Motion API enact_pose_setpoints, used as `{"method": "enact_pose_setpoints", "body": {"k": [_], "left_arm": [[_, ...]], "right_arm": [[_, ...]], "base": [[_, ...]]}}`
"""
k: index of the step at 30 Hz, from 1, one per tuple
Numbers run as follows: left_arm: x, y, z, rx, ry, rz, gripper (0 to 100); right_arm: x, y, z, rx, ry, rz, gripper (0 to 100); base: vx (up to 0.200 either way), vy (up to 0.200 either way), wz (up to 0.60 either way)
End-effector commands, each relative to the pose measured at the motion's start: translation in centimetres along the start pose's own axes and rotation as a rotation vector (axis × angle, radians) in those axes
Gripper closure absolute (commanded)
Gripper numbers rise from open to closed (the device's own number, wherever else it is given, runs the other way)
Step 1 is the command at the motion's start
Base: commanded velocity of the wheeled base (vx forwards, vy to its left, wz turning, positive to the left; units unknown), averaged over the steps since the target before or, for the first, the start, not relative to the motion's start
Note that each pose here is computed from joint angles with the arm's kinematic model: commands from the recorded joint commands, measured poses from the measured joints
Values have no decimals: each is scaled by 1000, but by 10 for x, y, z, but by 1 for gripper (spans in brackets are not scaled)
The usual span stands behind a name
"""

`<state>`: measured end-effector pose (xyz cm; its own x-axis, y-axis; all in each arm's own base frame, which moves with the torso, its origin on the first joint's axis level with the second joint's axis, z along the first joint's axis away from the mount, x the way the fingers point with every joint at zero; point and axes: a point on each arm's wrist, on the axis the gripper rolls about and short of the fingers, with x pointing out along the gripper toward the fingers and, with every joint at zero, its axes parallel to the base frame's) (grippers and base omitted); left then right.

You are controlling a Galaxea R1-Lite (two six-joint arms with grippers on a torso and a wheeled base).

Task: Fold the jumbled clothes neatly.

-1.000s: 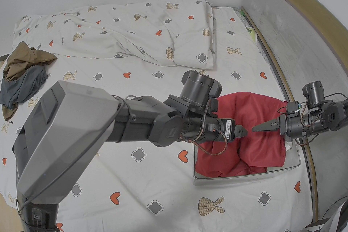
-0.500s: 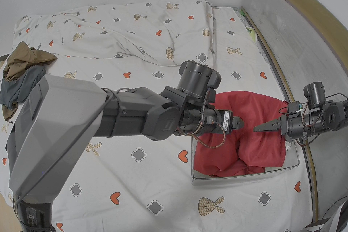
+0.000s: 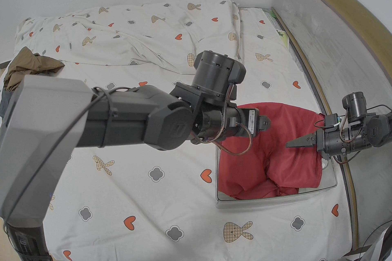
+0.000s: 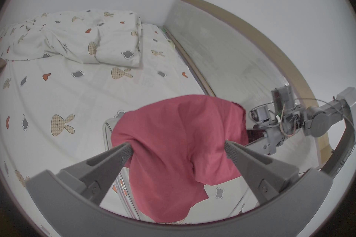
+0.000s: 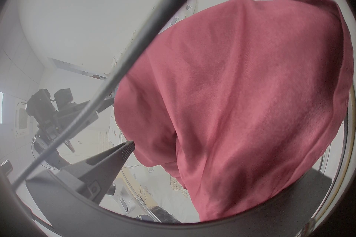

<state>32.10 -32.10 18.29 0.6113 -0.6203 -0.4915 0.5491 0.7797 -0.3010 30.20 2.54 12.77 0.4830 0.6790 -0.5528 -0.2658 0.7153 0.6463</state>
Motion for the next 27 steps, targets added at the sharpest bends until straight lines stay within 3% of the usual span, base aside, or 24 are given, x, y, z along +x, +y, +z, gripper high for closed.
{"method": "enact_pose_setpoints", "body": {"k": [1, 9, 15, 20, 27], "left_arm": [[-25, -9, 15, 0, -55, -27, 0], [-39, -28, 16, 15, -70, -71, 0], [-4, -31, -4, 22, -3, -135, 0], [35, -12, -21, 5, 31, -111, 0], [63, 17, -19, -24, 17, -65, 0]], "right_arm": [[0, 0, 0, 0, 1, -1, 0], [0, 0, 0, 0, 1, 1, 0], [1, 0, -2, 4, 6, -1, 0], [1, -3, -6, 14, 14, -7, 0], [-10, -8, -4, 31, -16, -24, 0]], "base": [[0, 0, 0], [0, 0, 0], [0, 0, 0], [0, 0, 0], [0, 0, 0]]}}
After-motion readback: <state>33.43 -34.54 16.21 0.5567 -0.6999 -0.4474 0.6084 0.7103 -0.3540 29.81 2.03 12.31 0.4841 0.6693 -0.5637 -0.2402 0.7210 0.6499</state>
